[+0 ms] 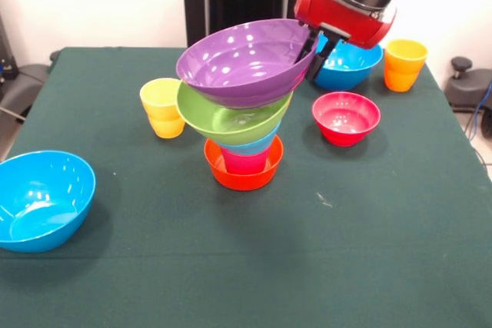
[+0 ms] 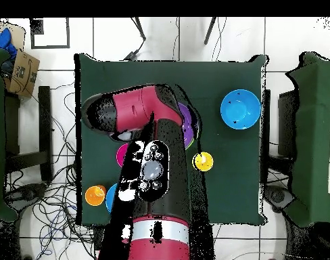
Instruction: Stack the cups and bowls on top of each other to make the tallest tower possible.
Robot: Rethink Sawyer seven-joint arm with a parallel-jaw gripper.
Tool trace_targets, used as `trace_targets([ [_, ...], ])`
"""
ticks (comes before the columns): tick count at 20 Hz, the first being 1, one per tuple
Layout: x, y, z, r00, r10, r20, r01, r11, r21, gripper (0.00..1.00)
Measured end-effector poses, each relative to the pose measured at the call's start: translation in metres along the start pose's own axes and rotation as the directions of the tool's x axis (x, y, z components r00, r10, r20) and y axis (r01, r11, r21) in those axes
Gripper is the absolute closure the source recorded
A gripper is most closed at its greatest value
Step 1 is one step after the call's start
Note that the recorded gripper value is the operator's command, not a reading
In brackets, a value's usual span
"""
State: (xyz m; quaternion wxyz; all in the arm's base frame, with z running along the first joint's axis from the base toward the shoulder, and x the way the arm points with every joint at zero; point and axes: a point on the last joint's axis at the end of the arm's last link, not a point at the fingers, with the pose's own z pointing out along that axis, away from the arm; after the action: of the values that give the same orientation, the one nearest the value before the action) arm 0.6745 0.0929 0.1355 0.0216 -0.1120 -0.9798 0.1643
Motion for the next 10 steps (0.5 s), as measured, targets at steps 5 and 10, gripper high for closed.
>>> trace_targets([
  [5,-0.0002,0.0002,0.0068,1.0,-0.001,0.004,0.001,1.0,0.0,1.0],
  [10,-0.0019,-0.0005,0.0076,0.9999,0.001,0.016,-0.001,1.0,-0.002,1.0],
])
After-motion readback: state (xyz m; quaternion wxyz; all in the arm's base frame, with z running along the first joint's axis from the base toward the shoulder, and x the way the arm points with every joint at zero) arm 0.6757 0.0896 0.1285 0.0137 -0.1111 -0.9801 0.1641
